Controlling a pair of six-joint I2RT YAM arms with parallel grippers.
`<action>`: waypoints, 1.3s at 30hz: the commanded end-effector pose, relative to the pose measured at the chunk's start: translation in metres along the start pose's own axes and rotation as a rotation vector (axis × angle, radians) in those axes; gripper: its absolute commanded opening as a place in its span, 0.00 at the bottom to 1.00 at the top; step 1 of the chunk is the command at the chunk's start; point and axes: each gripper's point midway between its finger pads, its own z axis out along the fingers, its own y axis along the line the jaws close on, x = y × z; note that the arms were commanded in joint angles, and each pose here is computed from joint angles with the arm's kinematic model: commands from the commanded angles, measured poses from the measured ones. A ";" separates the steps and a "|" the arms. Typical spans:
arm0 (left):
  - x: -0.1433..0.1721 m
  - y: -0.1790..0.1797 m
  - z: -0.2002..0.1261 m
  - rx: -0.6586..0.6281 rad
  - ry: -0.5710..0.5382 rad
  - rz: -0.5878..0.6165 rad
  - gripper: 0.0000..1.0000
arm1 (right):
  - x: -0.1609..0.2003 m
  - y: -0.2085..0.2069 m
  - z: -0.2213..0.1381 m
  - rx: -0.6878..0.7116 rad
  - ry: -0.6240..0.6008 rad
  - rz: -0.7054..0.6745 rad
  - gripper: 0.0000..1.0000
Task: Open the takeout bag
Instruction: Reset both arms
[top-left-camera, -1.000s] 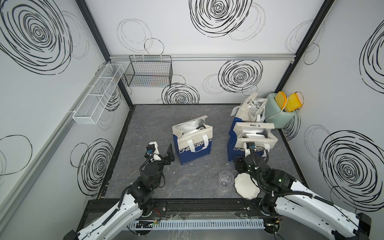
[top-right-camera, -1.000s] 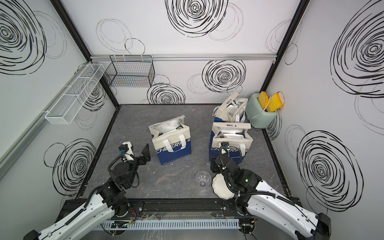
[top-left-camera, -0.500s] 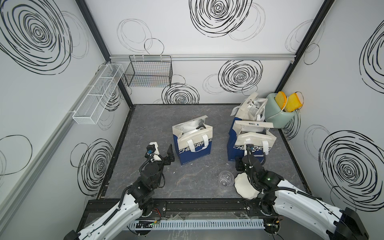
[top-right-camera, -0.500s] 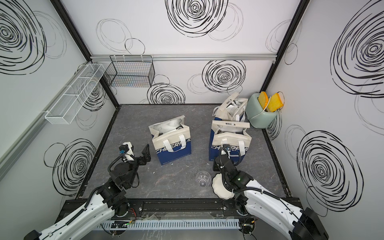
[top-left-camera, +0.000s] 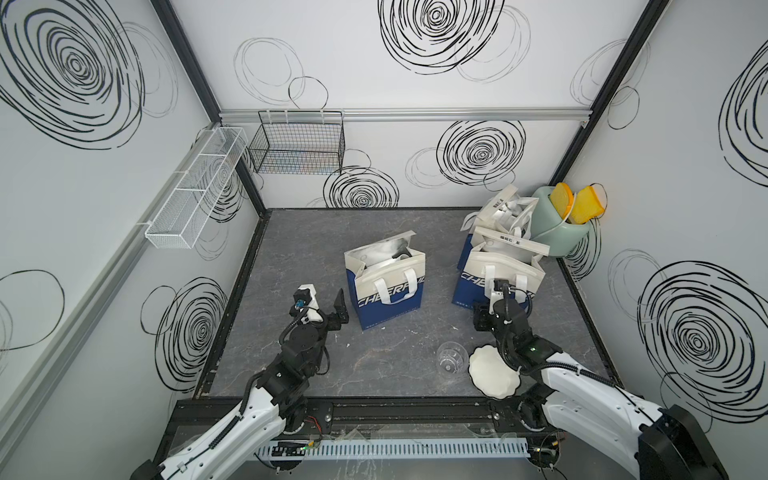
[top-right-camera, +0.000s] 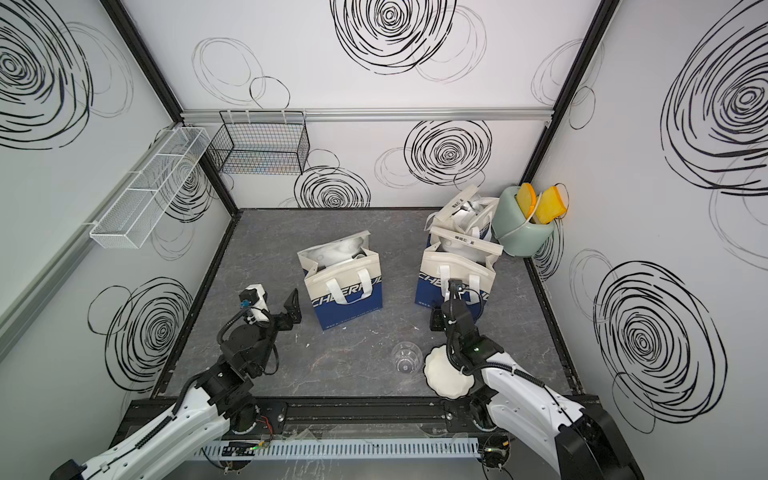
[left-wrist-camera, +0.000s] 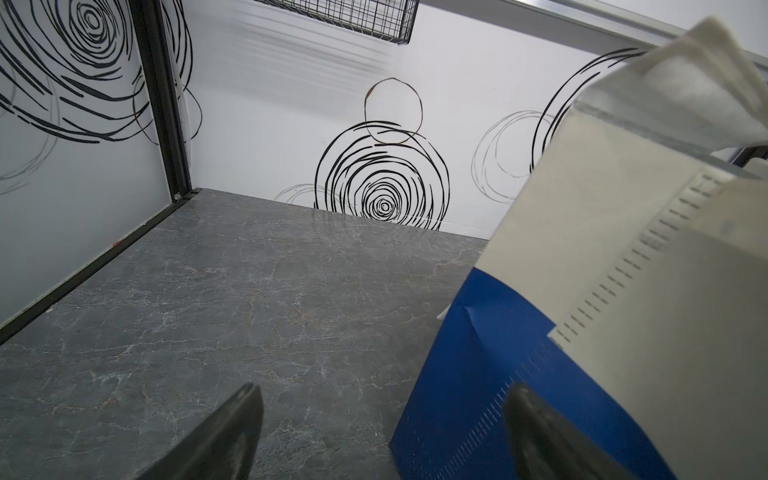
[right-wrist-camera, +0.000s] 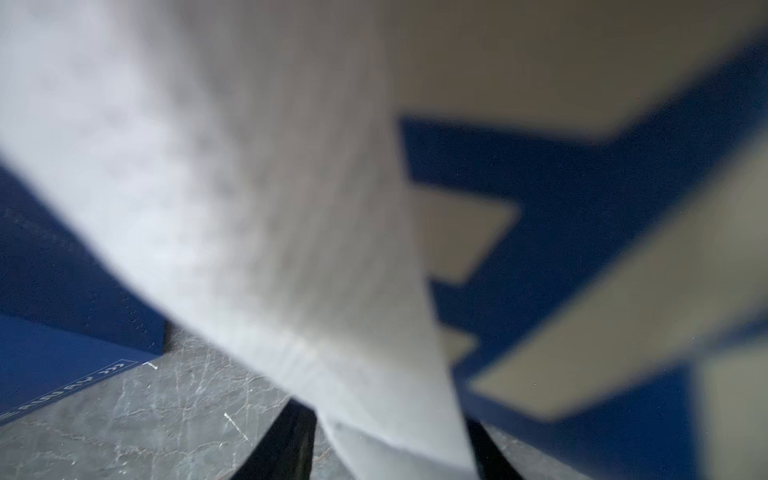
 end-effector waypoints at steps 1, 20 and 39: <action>-0.006 -0.001 0.001 0.008 -0.035 -0.014 0.94 | -0.014 -0.003 0.007 0.010 -0.040 -0.006 0.48; -0.020 0.056 0.022 -0.149 -0.096 -0.022 0.92 | -0.053 -0.018 0.012 0.034 -0.078 -0.073 0.51; -0.004 0.085 0.065 -0.169 -0.065 0.169 0.92 | -0.073 -0.091 0.003 0.156 -0.395 -0.066 0.73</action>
